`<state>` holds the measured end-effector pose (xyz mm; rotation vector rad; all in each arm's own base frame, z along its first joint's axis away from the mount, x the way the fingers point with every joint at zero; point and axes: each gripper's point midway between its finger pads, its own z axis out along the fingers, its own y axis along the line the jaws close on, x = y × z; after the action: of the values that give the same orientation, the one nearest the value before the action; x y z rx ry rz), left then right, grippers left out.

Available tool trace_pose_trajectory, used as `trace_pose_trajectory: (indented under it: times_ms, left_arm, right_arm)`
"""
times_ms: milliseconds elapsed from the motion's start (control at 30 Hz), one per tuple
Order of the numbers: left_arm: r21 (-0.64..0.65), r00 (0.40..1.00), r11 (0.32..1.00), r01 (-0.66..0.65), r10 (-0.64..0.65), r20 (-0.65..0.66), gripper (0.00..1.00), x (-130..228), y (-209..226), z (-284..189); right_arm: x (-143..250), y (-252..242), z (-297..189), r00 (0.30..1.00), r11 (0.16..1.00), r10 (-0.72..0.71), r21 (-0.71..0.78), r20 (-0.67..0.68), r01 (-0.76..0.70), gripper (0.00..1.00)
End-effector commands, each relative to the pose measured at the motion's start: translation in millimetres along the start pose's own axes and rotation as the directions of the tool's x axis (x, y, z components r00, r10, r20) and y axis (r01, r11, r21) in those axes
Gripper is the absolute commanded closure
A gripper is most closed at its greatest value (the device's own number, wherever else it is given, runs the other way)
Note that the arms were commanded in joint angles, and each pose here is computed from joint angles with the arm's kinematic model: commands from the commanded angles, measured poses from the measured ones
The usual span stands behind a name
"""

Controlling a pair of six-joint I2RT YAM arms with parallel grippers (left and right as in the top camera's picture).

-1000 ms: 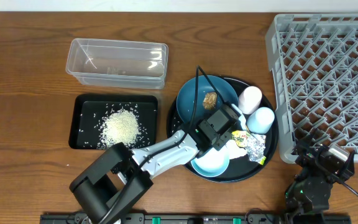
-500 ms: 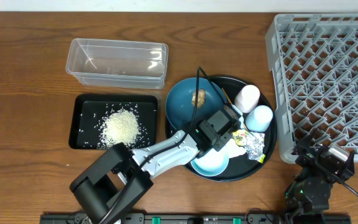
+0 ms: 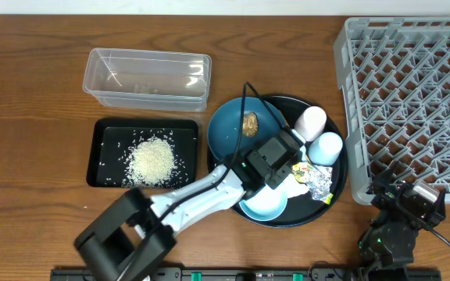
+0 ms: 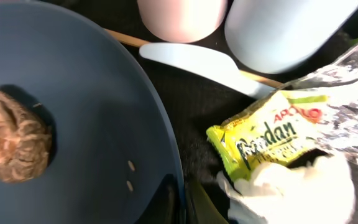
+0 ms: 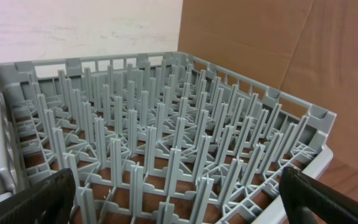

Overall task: Sort waste into correct bins and load items into the dishwasher rack
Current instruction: 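Grasp the rim of the teal plate with the left gripper, then lift the teal plate and move it over the black tray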

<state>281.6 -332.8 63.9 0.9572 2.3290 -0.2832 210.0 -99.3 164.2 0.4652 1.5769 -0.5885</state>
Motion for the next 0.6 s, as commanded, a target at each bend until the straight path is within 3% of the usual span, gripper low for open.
trace_pose_trajectory:
  times_ms: [0,333,567]
  left_arm:
    - [0.002,0.994,0.998,0.061,-0.061,0.093,0.94,-32.0,4.4,-30.3]
    - [0.058,0.944,0.985,0.162,-0.172,0.28,0.94,-73.2,10.1,-120.7]
    - [0.068,0.931,0.977,0.202,-0.213,0.296,0.94,-68.5,17.5,-155.4]
  right_arm:
    - [1.5,-1.3,-0.2,1.0,1.0,-0.009,0.008,-0.005,0.009,0.01]
    - [1.5,-1.3,-0.2,1.0,1.0,-0.009,0.009,-0.005,0.009,0.01]
    - [1.5,-1.3,-0.2,1.0,1.0,-0.009,0.009,-0.005,0.009,0.01]
